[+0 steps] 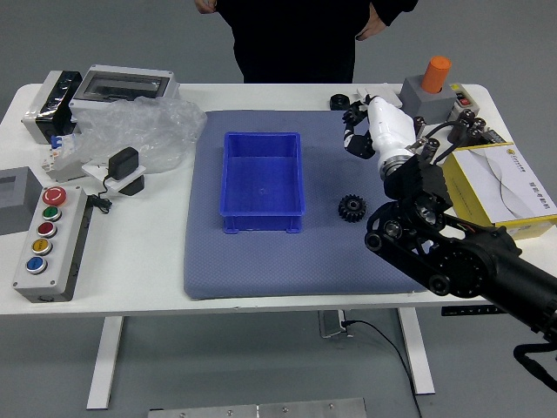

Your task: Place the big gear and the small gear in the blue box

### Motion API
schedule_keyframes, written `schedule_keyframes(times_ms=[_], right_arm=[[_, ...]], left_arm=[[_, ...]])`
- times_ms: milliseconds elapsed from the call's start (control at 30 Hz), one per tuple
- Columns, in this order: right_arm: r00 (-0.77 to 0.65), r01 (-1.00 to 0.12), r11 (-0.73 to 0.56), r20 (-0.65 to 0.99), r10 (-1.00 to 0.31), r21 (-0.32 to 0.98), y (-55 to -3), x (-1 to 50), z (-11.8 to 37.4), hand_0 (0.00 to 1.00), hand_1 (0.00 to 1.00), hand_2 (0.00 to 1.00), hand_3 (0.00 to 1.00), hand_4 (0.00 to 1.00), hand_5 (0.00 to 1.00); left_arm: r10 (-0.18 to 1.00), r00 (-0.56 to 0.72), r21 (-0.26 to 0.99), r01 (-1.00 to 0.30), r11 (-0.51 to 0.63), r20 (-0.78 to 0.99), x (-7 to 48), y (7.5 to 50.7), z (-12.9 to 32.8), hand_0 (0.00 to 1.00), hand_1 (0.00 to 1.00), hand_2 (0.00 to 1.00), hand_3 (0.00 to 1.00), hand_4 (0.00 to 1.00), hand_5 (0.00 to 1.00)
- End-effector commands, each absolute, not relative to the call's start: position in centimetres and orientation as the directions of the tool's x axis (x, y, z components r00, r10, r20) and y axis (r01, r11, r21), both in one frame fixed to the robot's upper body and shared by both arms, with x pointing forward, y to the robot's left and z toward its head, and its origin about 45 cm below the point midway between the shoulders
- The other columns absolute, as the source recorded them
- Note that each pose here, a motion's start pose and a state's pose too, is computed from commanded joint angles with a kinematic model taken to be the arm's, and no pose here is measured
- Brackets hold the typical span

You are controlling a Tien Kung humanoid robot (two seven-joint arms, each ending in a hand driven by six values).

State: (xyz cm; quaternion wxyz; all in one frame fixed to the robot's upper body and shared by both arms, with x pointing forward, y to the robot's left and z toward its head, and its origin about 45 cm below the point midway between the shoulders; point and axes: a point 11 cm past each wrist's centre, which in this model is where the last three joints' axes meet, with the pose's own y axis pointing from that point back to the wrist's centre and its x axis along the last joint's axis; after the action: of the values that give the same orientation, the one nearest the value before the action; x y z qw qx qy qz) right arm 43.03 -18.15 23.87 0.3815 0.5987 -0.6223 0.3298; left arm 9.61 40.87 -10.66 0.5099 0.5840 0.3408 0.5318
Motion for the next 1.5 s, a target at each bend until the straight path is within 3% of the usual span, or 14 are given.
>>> schedule_keyframes(times_ms=[433,767,800,967,1000,1500], right_arm=[[0.087,-0.995,-0.085,0.835,-0.543,0.048,-11.1,40.2,23.1,0.544,0.383,0.417,0.531,0.483,0.002],[0.167,-0.986,-0.120,0.812,-0.559,0.120,-9.4,39.1,21.4,0.546,0.384,0.422,0.537,0.486,0.002],[0.175,-0.984,-0.120,0.809,-0.562,0.130,-9.4,39.2,21.2,0.624,0.476,0.635,0.754,0.565,0.219],[0.200,-0.980,-0.124,0.796,-0.571,0.158,-9.5,39.3,20.9,0.624,0.476,0.635,0.754,0.565,0.219],[0.205,-0.979,-0.125,0.795,-0.571,0.163,-9.5,39.3,20.8,0.619,0.573,0.780,0.915,0.657,0.241],[0.198,-0.980,-0.108,0.757,-0.623,0.167,-10.6,39.9,21.3,0.706,0.648,0.840,0.952,0.734,0.322]], left_arm=[[0.940,0.208,0.960,-0.140,-0.243,0.269,9.5,40.7,-10.7,0.757,0.740,0.765,0.813,0.601,0.133],[0.940,0.216,0.961,-0.140,-0.238,0.265,9.7,40.6,-10.7,0.757,0.740,0.766,0.812,0.599,0.133],[0.940,0.217,0.961,-0.140,-0.238,0.264,9.7,40.5,-10.7,0.757,0.740,0.766,0.812,0.598,0.134],[0.940,0.218,0.962,-0.137,-0.237,0.263,9.6,40.5,-10.8,0.757,0.740,0.766,0.812,0.598,0.134],[0.940,0.219,0.962,-0.136,-0.237,0.262,9.6,40.5,-10.8,0.757,0.740,0.766,0.813,0.596,0.133],[0.940,0.220,0.963,-0.131,-0.237,0.262,9.3,40.5,-10.8,0.757,0.740,0.767,0.813,0.594,0.134]])
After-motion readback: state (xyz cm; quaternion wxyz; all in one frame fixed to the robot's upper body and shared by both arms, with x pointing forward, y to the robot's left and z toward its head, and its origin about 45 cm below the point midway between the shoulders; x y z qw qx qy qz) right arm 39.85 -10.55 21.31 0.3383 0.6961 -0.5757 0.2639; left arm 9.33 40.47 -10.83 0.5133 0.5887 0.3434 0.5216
